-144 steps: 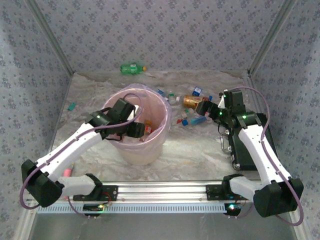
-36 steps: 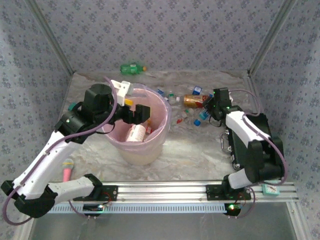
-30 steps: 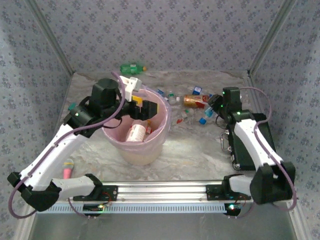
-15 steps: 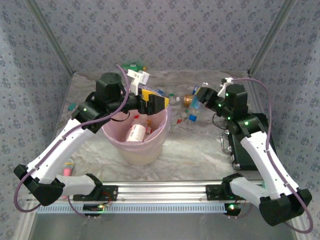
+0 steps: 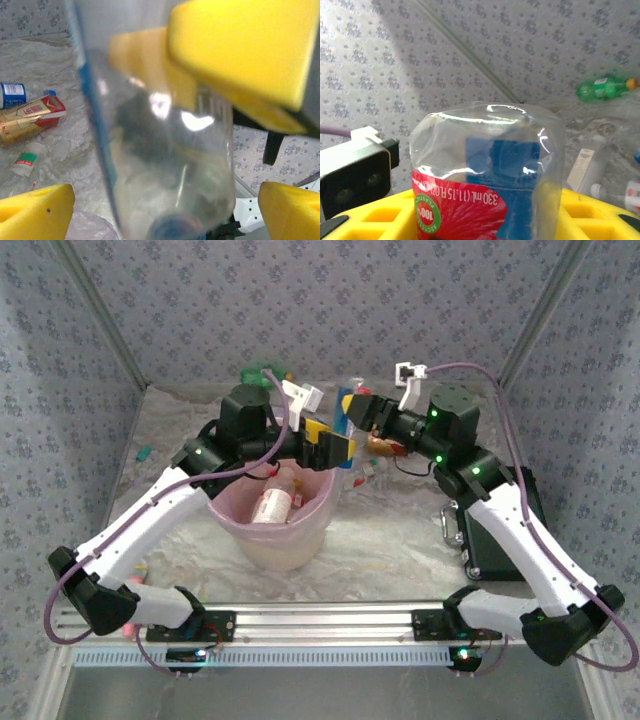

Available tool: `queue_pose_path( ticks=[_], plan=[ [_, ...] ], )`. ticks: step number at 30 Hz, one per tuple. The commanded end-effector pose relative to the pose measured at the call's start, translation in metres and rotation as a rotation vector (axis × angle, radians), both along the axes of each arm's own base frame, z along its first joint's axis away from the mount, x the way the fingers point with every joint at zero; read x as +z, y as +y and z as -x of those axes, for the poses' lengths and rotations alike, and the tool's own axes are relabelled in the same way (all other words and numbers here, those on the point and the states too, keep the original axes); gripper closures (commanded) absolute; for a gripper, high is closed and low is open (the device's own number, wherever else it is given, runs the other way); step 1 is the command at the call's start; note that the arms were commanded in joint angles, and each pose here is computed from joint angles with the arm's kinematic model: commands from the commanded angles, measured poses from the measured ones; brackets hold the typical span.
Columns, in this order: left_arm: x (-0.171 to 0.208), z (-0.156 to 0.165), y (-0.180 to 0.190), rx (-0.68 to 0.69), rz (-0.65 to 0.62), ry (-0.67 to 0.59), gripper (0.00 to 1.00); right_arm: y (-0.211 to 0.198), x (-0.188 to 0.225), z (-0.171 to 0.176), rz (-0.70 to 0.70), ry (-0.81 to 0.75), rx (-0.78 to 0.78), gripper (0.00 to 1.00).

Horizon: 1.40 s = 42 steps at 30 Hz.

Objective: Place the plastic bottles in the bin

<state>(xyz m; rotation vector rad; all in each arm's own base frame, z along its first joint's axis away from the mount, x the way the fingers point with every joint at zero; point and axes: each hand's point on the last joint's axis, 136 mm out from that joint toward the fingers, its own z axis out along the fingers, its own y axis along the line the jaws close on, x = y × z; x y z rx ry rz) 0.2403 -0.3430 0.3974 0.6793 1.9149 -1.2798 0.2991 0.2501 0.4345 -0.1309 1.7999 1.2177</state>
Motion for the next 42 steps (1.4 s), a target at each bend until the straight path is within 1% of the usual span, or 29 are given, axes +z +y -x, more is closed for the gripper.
queue_pose_path(
  ticks=[1,4,5,7,9,13,16,20,23,27,28,32,37,40,42],
  plan=[
    [0.033,0.002,-0.006,-0.029,0.079,-0.086,0.08,0.007,0.029,0.008,-0.05,-0.068,0.045,0.48],
    [0.028,-0.001,-0.008,-0.024,0.068,-0.073,0.11,0.011,0.029,0.006,-0.057,-0.066,0.052,0.48],
    [0.027,-0.002,-0.008,-0.017,0.063,-0.07,0.14,0.012,0.029,0.006,-0.059,-0.066,0.053,0.48],
    [0.026,-0.005,-0.008,-0.005,0.06,-0.066,0.24,0.013,0.03,0.005,-0.06,-0.067,0.055,0.48],
    [0.026,-0.006,-0.008,0.002,0.06,-0.069,0.3,0.014,0.03,0.004,-0.06,-0.069,0.057,0.48],
    [0.027,-0.008,-0.009,0.006,0.065,-0.068,0.35,0.017,0.031,0.006,-0.067,-0.069,0.07,0.48],
    [0.029,-0.009,-0.009,0.009,0.07,-0.071,0.46,0.018,0.031,0.007,-0.065,-0.068,0.074,0.48],
    [0.029,-0.01,-0.009,0.013,0.069,-0.071,0.54,0.02,0.029,0.006,-0.061,-0.062,0.078,0.46],
    [0.028,-0.011,-0.008,0.021,0.06,-0.07,0.58,0.02,0.029,0.004,-0.056,-0.062,0.076,0.38],
    [0.028,-0.011,-0.005,0.033,0.046,-0.074,0.6,0.018,0.029,0.002,-0.034,-0.066,0.062,0.2],
    [0.028,-0.011,-0.004,0.036,0.041,-0.074,0.61,0.016,0.03,0.003,-0.024,-0.069,0.054,0.17],
    [0.029,-0.01,0.002,0.052,0.024,-0.072,0.64,-0.007,0.034,-0.006,0.032,-0.079,-0.03,0.1],
    [0.035,-0.007,0.019,0.088,-0.006,-0.077,0.68,-0.047,0.04,-0.016,0.041,-0.09,-0.139,0.08],
    [0.038,-0.003,0.036,0.119,-0.047,-0.082,0.71,-0.07,0.027,-0.021,0.063,-0.056,-0.214,0.09],
    [0.038,0.001,0.049,0.144,-0.085,-0.073,0.73,-0.084,0.013,-0.024,0.114,-0.046,-0.258,0.08]
  ],
)
